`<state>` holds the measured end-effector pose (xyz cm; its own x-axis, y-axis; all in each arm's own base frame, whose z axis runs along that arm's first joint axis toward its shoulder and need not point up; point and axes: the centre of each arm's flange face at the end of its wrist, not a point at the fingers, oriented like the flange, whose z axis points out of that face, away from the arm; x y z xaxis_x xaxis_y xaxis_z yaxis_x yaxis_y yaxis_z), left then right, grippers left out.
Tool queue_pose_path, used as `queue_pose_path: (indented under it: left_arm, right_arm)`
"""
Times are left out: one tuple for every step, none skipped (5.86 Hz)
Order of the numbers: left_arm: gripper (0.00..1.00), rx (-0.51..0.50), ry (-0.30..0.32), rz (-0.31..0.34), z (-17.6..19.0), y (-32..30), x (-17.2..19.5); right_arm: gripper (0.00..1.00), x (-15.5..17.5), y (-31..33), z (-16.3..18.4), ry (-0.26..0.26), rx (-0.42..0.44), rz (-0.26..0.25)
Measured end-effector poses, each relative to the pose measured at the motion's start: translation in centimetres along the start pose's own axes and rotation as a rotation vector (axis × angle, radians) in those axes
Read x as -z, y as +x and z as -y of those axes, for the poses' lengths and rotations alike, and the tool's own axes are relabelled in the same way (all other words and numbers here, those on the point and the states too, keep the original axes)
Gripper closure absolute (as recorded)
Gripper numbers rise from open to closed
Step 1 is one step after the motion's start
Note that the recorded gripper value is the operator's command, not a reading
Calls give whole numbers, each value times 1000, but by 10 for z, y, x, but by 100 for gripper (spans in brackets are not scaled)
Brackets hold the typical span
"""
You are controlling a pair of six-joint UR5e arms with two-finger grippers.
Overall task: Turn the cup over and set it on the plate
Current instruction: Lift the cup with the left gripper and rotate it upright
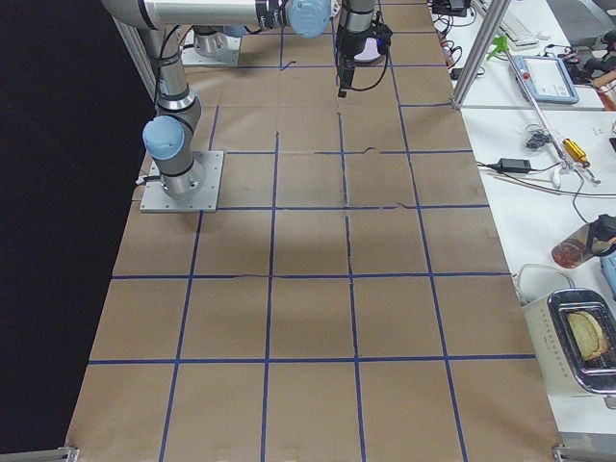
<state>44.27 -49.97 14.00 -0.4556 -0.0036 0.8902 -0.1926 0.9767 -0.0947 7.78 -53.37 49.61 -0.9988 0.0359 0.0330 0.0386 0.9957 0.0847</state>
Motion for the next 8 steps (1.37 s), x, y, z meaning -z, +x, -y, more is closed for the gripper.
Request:
queue_pose_path:
  left_arm:
    - [56, -13, -6, 0, -1, -1, -1]
    - [62, -30, -11, 0, -2, -1, -1]
    - [70, -49, -14, -1, -2, 0, -2]
    - [76, -73, -15, -2, -2, 1, -2]
    - [87, -103, -16, -2, -2, 3, -1]
    - [100, -145, -28, 2, -3, 4, -1]
    - [100, -185, -43, 9, -4, 5, 1]
    - [99, -206, -48, 15, -5, 7, 3]
  right_arm:
    - [0, 0, 0, 0, -1, 0, 0]
    - [0, 0, 0, 0, -1, 0, 0]
    - [0, 0, 0, 0, -1, 0, 0]
    - [0, 0, 0, 0, -1, 0, 0]
    - [0, 0, 0, 0, 0, 0, 0]
    - [0, 0, 0, 0, 0, 0, 0]
    - [0, 0, 0, 0, 0, 0, 0]
    - [0, 0, 0, 0, 0, 0, 0]
